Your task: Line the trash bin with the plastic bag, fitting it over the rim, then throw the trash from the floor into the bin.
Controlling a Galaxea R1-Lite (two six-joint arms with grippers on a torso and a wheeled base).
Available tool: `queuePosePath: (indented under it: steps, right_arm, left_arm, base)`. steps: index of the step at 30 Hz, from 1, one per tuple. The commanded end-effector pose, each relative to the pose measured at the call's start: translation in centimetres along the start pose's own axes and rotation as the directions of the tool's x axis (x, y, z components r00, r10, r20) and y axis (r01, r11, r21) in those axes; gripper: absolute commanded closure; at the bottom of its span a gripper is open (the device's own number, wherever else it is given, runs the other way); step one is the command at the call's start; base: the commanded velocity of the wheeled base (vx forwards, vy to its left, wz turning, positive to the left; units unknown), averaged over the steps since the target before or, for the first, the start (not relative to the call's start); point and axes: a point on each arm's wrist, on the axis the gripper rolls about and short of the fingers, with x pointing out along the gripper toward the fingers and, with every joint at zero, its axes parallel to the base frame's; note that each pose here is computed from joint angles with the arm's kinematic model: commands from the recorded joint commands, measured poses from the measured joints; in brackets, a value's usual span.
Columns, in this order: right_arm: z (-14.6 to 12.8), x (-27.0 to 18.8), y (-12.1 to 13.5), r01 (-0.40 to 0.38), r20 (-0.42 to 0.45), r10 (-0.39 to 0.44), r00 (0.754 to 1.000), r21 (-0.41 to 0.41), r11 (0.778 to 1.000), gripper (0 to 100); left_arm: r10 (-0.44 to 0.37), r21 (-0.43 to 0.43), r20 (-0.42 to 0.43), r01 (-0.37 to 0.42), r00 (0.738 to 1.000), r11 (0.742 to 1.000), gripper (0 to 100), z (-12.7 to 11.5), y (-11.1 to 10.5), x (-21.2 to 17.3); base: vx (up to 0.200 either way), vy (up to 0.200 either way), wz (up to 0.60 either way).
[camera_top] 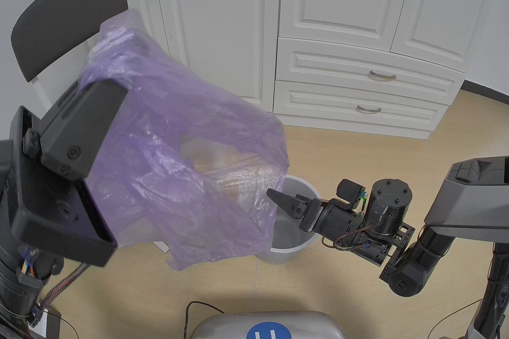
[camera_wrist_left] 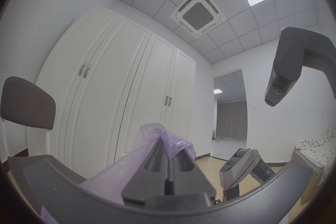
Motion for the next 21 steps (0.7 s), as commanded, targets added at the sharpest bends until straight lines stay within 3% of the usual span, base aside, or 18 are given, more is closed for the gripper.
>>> queuePosePath:
  steps: [1, 10, 21]
  right_arm:
    - [-0.3, 0.2, 0.1, -0.012, 0.001, 0.012, 1.000, 0.002, 1.000, 0]
    - [-0.2, 0.4, 0.2, -0.014, 0.011, 0.014, 1.000, 0.004, 1.000, 0]
    - [1.5, 2.0, 1.3, -0.063, 0.104, 0.064, 0.993, -0.011, 0.998, 0]
  left_arm:
    - [-0.001, 0.001, -0.006, 0.001, 1.000, 1.000, 100, -0.2, -0.1, 0.1]
    - [-0.030, -0.020, -0.009, 0.030, 1.000, 0.999, 100, -0.2, -0.6, -0.1]
    - [-0.046, -0.029, -0.028, 0.045, 0.999, 0.999, 100, -0.6, -1.0, -0.2]
  base:
    - [0.000, 0.000, 0.00]
    - [0.000, 0.000, 0.00]
    - [0.000, 0.000, 0.00]
